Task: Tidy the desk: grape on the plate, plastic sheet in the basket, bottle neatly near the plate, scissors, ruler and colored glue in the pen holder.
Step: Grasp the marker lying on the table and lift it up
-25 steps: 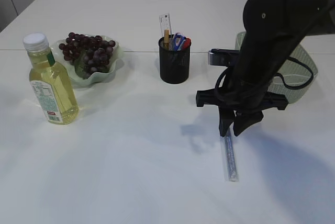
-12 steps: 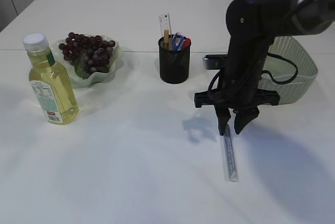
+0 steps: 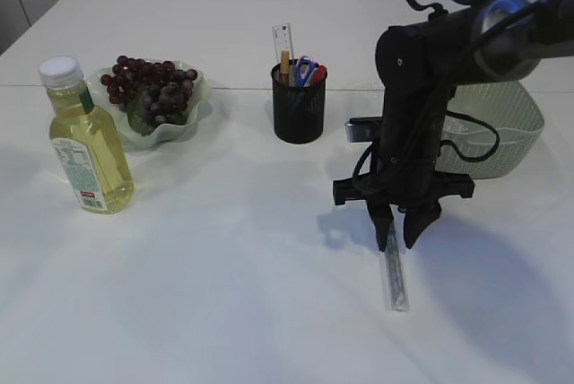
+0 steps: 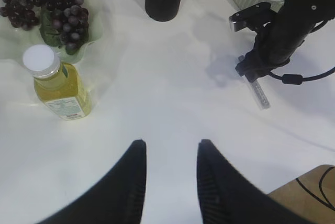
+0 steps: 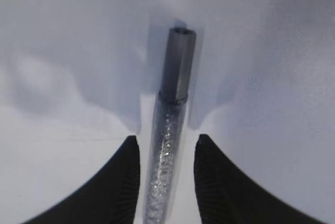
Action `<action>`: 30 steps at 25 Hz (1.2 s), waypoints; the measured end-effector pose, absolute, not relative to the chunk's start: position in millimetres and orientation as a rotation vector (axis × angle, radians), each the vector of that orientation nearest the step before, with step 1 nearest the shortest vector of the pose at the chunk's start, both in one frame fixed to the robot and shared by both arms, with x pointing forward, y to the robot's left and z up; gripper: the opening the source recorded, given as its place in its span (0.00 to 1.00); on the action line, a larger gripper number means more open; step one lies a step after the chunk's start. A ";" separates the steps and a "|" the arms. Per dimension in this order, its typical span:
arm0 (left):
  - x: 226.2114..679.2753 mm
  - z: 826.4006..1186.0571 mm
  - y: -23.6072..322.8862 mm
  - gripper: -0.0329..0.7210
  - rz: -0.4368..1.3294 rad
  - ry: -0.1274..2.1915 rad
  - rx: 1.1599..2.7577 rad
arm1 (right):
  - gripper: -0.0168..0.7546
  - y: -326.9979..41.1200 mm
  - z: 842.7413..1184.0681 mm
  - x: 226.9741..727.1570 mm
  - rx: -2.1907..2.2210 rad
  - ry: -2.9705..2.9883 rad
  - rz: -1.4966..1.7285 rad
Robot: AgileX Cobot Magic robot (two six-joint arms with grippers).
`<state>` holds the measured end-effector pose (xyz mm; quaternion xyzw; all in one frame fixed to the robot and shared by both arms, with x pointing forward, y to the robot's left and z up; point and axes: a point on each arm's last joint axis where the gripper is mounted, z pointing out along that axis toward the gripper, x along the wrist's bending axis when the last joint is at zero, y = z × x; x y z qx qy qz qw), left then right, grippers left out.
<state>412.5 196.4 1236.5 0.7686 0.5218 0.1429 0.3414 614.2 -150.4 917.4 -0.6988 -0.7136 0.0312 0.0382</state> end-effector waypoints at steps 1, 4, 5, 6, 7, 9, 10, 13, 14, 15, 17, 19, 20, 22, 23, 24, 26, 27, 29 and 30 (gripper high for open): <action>412.5 1236.5 196.4 0.37 0.372 1.357 1.999 | 0.40 -150.5 915.5 614.3 -2.146 -2.185 0.103; 412.5 1236.5 196.4 0.37 0.372 1.357 1.999 | 0.40 -150.8 910.3 614.6 -2.147 -2.181 0.124; 412.5 1236.5 196.4 0.37 0.372 1.357 1.999 | 0.40 -150.6 908.0 615.0 -2.145 -2.179 0.131; 412.5 1236.5 196.4 0.37 0.372 1.357 1.999 | 0.40 -150.6 904.9 615.0 -2.143 -2.177 0.141; 412.5 1236.5 196.4 0.37 0.372 1.357 1.999 | 0.40 -150.6 902.2 615.1 -2.141 -2.174 0.151; 412.5 1236.5 196.4 0.37 0.372 1.357 1.999 | 0.40 -150.5 899.1 615.4 -2.140 -2.173 0.156; 412.5 1236.5 196.4 0.37 0.372 1.357 1.999 | 0.40 -150.3 898.5 615.8 -2.141 -2.174 0.151; 413.0 1236.1 196.1 0.37 0.371 1.358 2.001 | 0.40 -150.0 898.0 616.8 -2.145 -2.177 0.136; 414.2 1235.2 195.4 0.37 0.369 1.361 2.004 | 0.40 -149.8 897.7 617.2 -2.145 -2.178 0.136; 414.7 1234.9 195.1 0.37 0.368 1.362 2.005 | 0.40 -149.8 897.6 617.2 -2.146 -2.178 0.134; 416.1 1233.9 194.3 0.37 0.366 1.364 2.009 | 0.40 -149.6 897.8 617.8 -2.147 -2.179 0.129; 417.4 1232.5 193.5 0.37 0.363 1.368 2.014 | 0.40 -149.5 897.8 618.0 -2.148 -2.180 0.127; 417.4 1232.6 193.5 0.37 0.363 1.368 2.014 | 0.40 -149.5 897.1 618.0 -2.147 -2.179 0.129; 417.4 1232.6 193.5 0.37 0.363 1.368 2.014 | 0.40 -149.5 897.1 618.0 -2.147 -2.179 0.129; 417.4 1232.6 193.5 0.37 0.363 1.368 2.014 | 0.38 -149.5 897.1 618.0 -2.147 -2.179 0.129; 417.4 1232.6 193.5 0.37 0.363 1.368 2.014 | 0.36 -149.4 897.5 618.3 -2.148 -2.180 0.127; 417.4 1232.6 193.5 0.37 0.363 1.368 2.014 | 0.31 -149.3 897.5 618.2 -2.148 -2.178 0.126; 417.4 1232.6 193.5 0.37 0.363 1.368 2.014 | 0.29 -149.3 897.5 618.2 -2.148 -2.178 0.126; 417.4 1232.6 193.5 0.37 0.363 1.368 2.014 | 0.26 -149.3 897.5 618.2 -2.148 -2.178 0.126; 417.4 1232.6 193.5 0.37 0.363 1.368 2.014 | 0.26 -149.3 897.5 618.2 -2.148 -2.178 0.126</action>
